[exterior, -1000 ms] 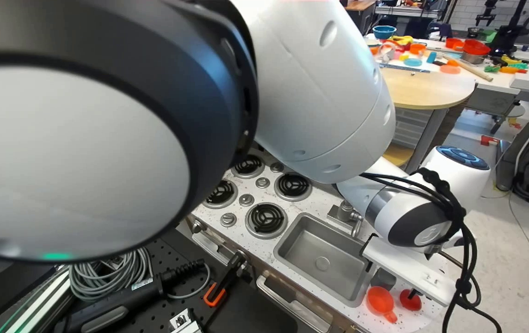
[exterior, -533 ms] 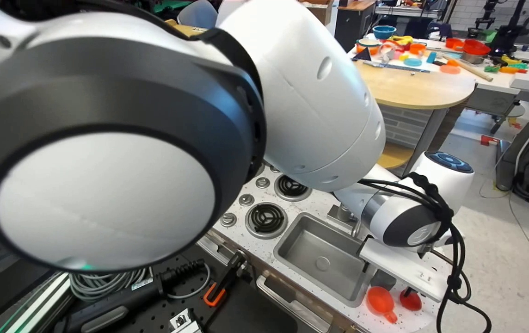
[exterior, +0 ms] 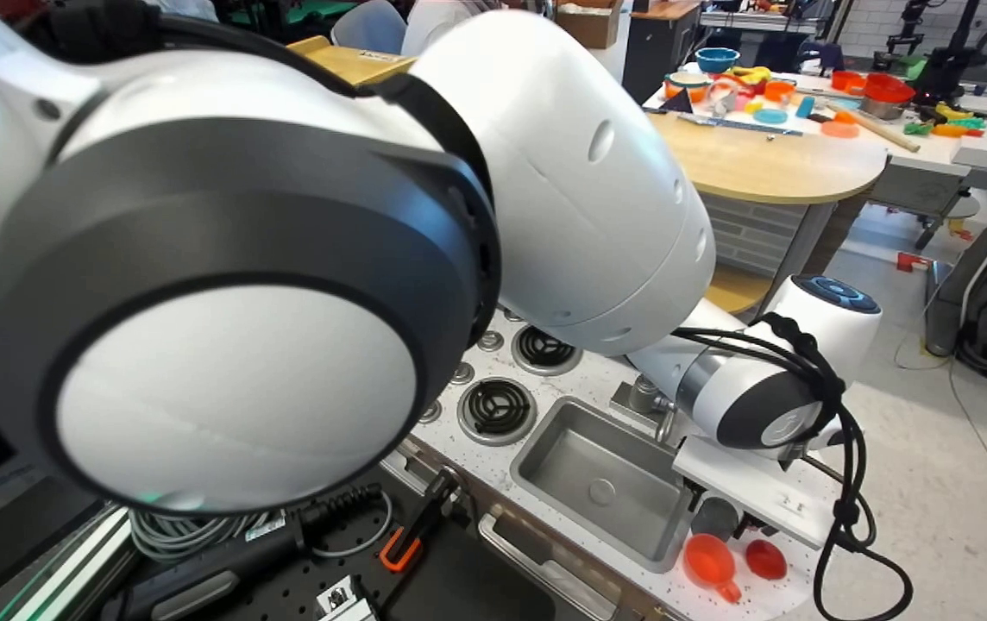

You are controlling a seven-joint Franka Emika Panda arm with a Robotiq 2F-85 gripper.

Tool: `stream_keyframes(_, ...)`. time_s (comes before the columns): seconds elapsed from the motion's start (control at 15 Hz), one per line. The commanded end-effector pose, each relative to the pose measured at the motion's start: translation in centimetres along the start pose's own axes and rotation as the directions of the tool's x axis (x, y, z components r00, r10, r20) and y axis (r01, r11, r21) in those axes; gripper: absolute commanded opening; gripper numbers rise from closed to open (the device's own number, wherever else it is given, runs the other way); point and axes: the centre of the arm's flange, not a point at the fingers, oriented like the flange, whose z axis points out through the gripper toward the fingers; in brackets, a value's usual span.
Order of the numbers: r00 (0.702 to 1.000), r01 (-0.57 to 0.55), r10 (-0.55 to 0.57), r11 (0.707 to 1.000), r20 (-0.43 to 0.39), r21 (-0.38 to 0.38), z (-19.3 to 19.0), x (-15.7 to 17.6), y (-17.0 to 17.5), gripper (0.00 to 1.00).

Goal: Put the grey thing in the orange cup

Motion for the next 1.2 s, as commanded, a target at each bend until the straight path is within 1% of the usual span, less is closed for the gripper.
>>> stream_keyframes(0.0,1.0,0.009,-0.009,1.0,0.011,-0.007,0.0,1.5,0.5,0.27)
stream_keyframes(0.07,1.0,0.008,-0.008,1.0,0.009,-0.008,-0.2,1.6,0.5,0.2)
stream_keyframes(0.27,1.0,0.01,-0.011,1.0,-0.017,-0.011,-1.7,1.6,0.6,0.17)
stream_keyframes(0.47,0.999,0.014,-0.014,1.0,-0.048,-0.006,-4.3,1.4,0.5,0.17)
stream_keyframes(0.8,0.996,-0.008,0.009,1.0,-0.085,0.011,-9.4,-1.1,0.1,0.17)
stream_keyframes(0.93,0.996,-0.022,0.025,0.999,-0.081,0.031,-11.2,-2.3,-0.2,0.17)
stream_keyframes(1.13,0.997,-0.059,0.063,0.996,-0.052,0.061,-12.4,-4.2,-0.7,0.17)
